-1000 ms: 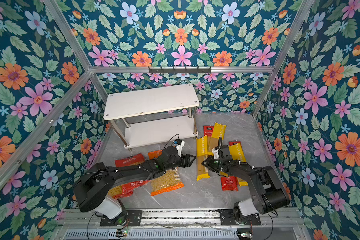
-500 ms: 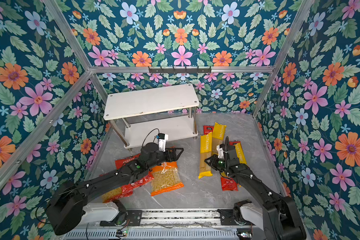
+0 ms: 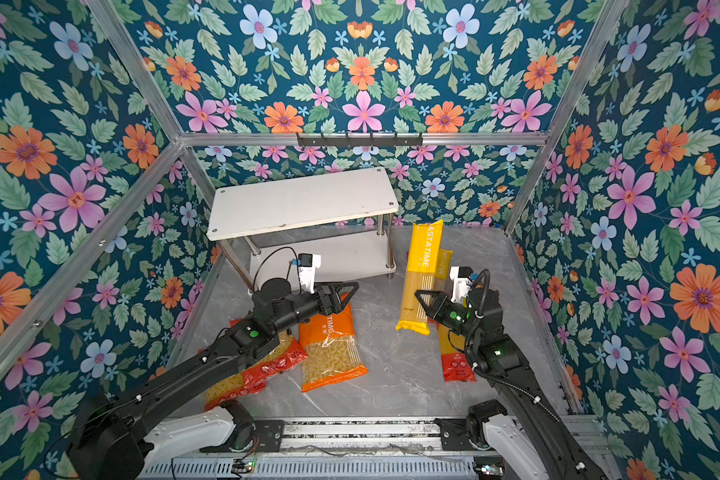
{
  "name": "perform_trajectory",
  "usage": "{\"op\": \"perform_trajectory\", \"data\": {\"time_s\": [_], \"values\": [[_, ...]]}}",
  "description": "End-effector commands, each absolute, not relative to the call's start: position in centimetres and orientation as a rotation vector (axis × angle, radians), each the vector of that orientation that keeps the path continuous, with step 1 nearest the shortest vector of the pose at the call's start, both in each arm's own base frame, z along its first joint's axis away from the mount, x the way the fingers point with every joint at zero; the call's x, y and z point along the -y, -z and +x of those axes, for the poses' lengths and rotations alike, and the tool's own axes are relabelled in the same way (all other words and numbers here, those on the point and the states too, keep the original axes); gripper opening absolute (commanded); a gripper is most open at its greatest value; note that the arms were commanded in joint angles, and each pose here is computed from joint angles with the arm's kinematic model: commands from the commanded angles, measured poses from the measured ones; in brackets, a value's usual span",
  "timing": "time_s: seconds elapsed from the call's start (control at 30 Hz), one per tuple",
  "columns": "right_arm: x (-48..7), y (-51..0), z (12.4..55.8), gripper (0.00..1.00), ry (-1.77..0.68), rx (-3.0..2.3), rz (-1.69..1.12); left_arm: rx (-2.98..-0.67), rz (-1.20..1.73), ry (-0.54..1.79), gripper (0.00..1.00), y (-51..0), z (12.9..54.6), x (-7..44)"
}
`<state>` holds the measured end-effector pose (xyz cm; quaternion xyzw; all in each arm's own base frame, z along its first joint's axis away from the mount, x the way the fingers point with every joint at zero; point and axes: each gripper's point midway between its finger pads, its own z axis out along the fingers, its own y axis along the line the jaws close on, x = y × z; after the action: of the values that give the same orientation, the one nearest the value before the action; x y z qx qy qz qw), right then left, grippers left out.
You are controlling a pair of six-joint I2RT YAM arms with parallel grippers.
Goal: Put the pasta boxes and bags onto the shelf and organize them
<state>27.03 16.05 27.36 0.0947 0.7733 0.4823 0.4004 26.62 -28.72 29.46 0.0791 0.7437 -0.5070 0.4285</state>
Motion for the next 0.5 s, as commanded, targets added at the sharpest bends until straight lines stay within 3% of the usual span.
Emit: {"op": "perform_trajectory", "data": {"time_s": [0.0, 0.33, 0.47], "values": [[-18.9, -32.4, 26.7, 0.0, -1.262, -1.83, 0.042, -1.798, 0.206, 1.32, 0.88, -32.5, 26.6, 28.1], [-31.2, -38.8, 24.6, 0.0, -1.519, -1.696, -0.365, -1.625, 0.241, 1.552, 0.93, -37.8, 26.4, 27.7], [-34.1, -40.0, 24.6, 0.0, -1.668, -1.66, -0.413, -1.556, 0.185, 1.634, 0.85, -39.0, 26.9, 26.3]]}}
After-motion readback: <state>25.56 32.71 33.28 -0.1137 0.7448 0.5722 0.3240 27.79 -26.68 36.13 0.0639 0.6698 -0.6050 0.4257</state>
